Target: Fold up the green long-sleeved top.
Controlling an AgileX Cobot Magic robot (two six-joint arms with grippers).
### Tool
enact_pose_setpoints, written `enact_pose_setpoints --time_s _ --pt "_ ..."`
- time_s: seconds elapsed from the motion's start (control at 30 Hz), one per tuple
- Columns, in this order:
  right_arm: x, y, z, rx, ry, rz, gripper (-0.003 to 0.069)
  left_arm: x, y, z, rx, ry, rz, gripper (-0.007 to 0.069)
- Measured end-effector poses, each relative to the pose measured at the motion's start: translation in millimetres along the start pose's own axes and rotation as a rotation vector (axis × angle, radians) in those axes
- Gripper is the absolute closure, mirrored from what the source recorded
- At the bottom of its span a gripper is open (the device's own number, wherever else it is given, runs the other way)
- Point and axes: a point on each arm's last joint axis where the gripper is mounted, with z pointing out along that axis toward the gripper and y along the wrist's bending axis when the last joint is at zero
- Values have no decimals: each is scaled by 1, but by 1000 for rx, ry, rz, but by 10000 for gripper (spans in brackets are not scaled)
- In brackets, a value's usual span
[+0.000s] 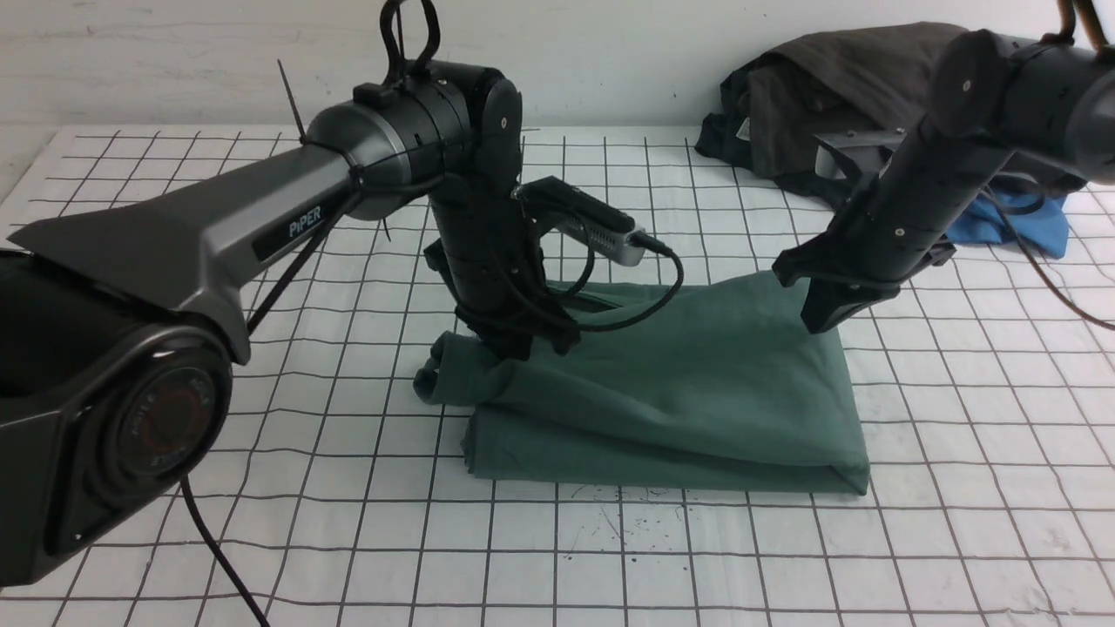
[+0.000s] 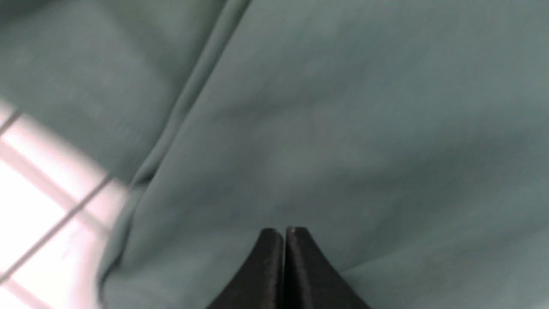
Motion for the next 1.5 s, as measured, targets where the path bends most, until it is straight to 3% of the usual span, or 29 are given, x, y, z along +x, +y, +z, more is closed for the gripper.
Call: enact_pose_setpoints --time_s 0.27,0.57,0.73,0.97,1.17,1.33,1.5 --pt "3 7 1 -46 35 -30 673 51 -12 30 36 204 -15 632" --pt "7 44 24 -7 51 -139 673 60 -14 29 22 172 -16 632" --pt "3 40 19 59 -2 -141 673 59 -16 3 -1 106 -7 632" --pt "2 57 -74 96 -232 -172 673 72 -32 -104 -71 -145 21 632" --pt "39 82 -194 129 -528 -207 673 131 -47 -195 -169 -340 -4 632" --pt "90 94 -233 122 -668 -200 673 194 -46 -203 -212 -348 -96 632" --pt "166 100 -243 108 -848 -169 673 278 -58 -178 -263 -418 -188 632"
